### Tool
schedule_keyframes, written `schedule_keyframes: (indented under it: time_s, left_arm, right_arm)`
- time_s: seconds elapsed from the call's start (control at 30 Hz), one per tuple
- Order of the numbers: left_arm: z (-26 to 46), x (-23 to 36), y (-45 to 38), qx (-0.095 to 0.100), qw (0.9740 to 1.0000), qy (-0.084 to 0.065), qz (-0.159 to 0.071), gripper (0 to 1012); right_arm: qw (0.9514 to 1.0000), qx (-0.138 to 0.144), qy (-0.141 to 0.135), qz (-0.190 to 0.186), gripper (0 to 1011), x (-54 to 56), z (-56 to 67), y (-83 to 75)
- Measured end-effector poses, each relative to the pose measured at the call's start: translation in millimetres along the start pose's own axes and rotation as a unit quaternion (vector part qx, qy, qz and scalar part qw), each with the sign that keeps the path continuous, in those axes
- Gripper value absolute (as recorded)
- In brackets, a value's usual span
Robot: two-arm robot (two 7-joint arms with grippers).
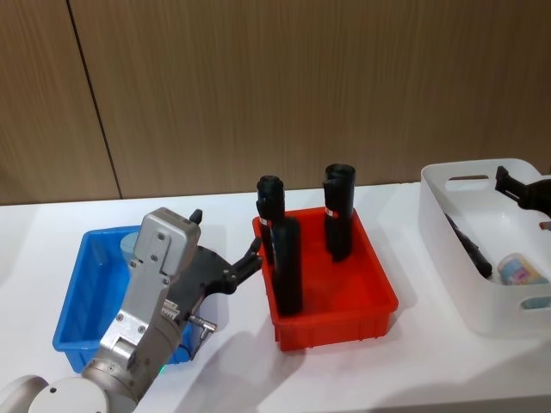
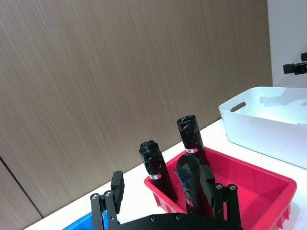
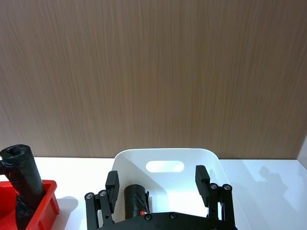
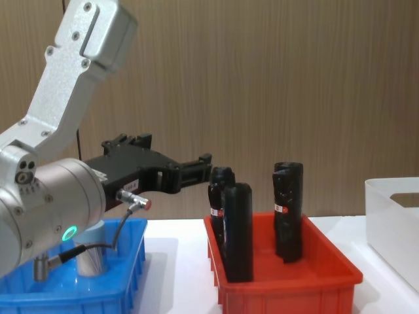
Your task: Pick the cotton swabs from the blue box and place them into the white box.
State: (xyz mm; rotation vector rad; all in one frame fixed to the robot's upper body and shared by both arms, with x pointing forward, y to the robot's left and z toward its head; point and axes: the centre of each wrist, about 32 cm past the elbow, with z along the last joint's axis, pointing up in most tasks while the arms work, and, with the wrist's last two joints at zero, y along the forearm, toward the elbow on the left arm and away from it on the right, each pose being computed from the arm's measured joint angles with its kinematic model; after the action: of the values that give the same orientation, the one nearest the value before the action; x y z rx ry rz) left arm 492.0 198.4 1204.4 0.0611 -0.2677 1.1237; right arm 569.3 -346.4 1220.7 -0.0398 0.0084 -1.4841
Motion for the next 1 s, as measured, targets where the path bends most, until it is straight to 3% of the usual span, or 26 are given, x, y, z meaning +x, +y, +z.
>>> schedule_keyframes:
  time_s: [1.0]
  left_arm:
    - [0.0, 0.0, 0.0, 0.0, 1.0, 0.0, 0.0, 1004]
  right_arm:
    - [1.0, 0.002, 0.0, 0.001, 1001, 0.6, 0.0, -0.5]
